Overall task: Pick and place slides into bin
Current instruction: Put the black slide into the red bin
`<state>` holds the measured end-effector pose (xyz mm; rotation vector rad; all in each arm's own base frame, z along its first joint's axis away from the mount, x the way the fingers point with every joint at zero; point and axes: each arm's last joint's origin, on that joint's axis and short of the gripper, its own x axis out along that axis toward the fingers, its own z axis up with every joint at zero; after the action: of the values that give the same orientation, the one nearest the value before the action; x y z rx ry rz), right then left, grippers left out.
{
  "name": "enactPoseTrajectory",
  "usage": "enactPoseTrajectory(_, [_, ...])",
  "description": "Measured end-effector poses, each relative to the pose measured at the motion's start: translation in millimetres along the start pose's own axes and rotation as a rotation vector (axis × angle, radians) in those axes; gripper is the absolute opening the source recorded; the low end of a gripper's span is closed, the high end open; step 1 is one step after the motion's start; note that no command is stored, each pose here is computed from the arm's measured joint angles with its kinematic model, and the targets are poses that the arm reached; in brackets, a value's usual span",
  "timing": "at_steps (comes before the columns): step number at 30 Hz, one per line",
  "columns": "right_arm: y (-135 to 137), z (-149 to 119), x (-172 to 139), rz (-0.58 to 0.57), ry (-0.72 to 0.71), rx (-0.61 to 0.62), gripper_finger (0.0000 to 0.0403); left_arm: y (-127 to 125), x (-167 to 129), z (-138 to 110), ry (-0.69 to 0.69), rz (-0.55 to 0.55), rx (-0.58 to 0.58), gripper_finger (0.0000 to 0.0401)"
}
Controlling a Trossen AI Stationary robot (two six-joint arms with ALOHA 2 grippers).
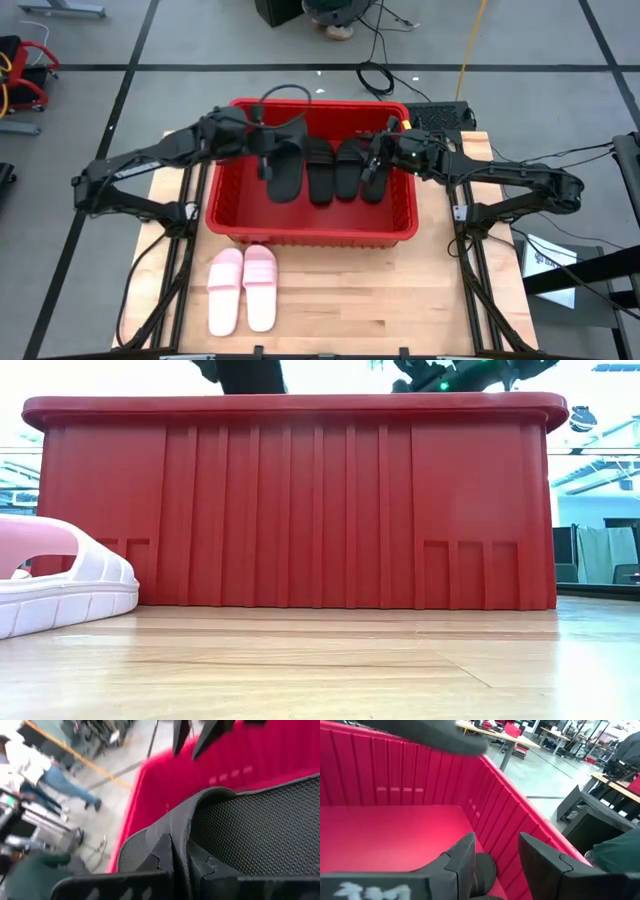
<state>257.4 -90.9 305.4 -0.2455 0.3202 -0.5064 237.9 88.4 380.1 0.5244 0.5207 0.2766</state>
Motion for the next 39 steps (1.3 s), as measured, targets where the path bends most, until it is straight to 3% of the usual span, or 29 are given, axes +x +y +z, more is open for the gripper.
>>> enactPoseTrajectory(8, [-1.6,-0.8,0.4,-0.005,0.005,-0.056,0.0139,6.7,47.4,-23.1,0.082,-0.076,0.009,0.0003])
enactPoseTrajectory(17, [-11.0,-3.6,2.2,-0.038,0.020,-0.102,0.0139,10.0,67.0,-54.7,0.086,-0.067,-0.067,0.0002])
enactPoseTrajectory(23, [-17.1,-5.5,3.2,-0.060,0.028,-0.072,0.0139,-0.7,71.8,-85.6,0.037,-0.001,-0.086,0.0002])
enactPoseTrajectory(29, [-17.7,-6.2,3.3,-0.061,0.032,-0.025,0.0139,-7.7,68.2,-112.2,-0.042,-0.051,-0.089,0.0002])
enactPoseTrajectory(35, [-16.3,-5.8,3.4,-0.011,0.017,0.003,0.0139,-11.3,67.0,-142.6,0.037,-0.024,-0.089,0.0002])
enactPoseTrajectory(39, [-15.9,-5.7,3.4,0.000,0.013,0.005,0.0139,-11.3,67.1,-149.3,0.031,0.002,-0.102,0.0003])
